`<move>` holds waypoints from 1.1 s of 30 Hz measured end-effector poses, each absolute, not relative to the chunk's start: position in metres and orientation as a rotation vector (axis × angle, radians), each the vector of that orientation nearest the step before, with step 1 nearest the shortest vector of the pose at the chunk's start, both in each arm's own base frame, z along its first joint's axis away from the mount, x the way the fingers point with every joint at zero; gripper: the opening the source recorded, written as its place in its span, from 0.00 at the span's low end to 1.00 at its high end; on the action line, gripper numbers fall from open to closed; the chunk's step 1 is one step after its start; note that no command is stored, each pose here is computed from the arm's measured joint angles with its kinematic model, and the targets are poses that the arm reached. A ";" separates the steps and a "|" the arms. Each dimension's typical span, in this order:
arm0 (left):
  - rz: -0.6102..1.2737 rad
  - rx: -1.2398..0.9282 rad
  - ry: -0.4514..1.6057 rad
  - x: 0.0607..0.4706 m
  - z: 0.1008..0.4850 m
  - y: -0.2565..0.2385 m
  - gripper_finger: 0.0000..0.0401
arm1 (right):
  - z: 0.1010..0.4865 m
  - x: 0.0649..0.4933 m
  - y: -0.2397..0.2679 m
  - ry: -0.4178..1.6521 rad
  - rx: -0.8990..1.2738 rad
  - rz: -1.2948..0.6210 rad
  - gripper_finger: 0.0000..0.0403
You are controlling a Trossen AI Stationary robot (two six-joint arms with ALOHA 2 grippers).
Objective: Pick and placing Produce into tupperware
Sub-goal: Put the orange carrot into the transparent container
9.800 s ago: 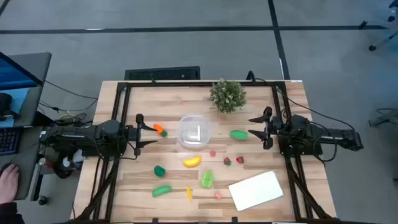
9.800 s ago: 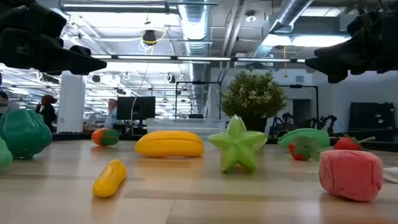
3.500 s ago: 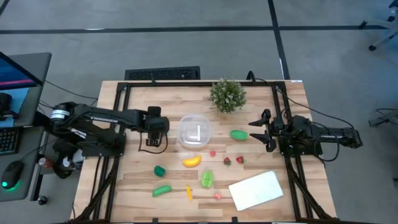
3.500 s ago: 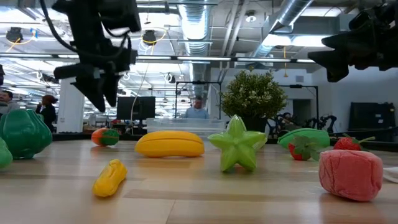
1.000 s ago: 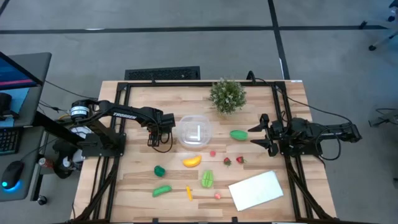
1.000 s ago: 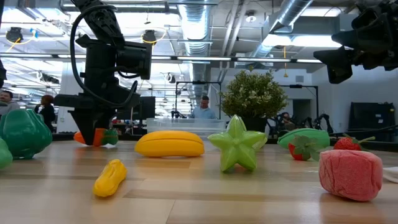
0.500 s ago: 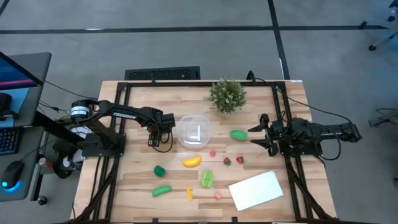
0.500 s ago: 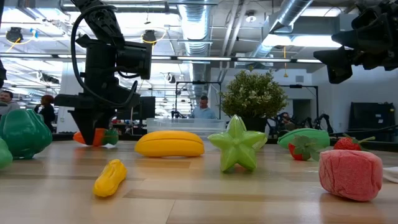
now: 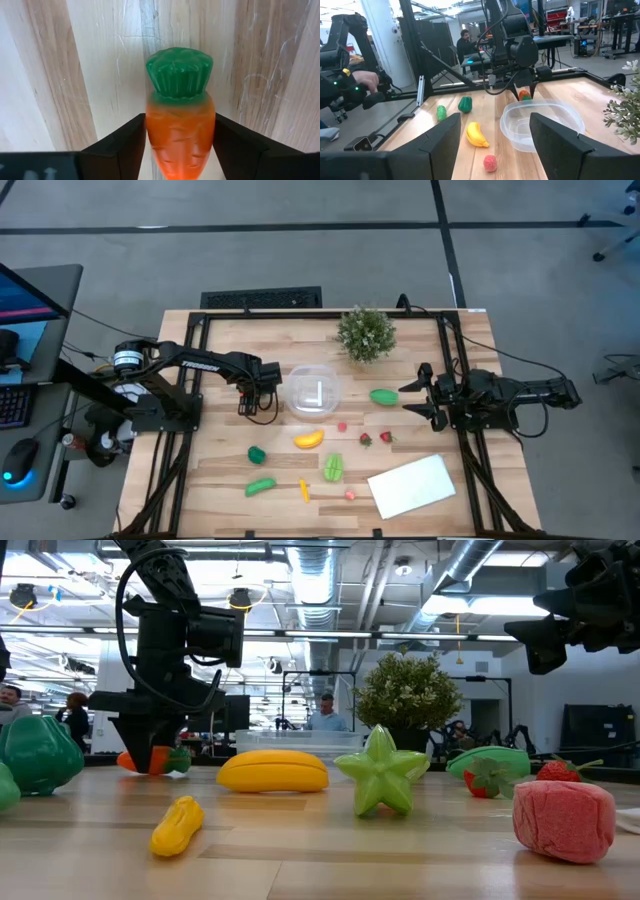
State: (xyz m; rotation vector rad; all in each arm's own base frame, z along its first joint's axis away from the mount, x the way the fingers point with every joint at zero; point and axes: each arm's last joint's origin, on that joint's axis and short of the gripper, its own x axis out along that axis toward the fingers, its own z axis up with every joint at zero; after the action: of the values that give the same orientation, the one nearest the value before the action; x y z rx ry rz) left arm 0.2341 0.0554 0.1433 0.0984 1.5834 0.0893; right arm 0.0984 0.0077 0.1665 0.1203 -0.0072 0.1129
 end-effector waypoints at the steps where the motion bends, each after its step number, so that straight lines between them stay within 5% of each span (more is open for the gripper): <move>1: 0.089 0.098 1.583 0.234 0.143 0.055 0.51 | 0.166 0.098 0.008 -0.007 0.120 0.112 0.58; 33: 0.104 0.082 1.591 0.233 0.143 0.055 0.52 | 0.166 0.098 0.008 -0.007 0.120 0.112 0.58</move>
State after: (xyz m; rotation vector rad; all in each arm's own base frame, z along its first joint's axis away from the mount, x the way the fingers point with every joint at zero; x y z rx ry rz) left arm 0.2333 0.0552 0.1433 0.0816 1.5912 0.1035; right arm 0.0984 0.0077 0.1665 0.1203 -0.0067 0.1124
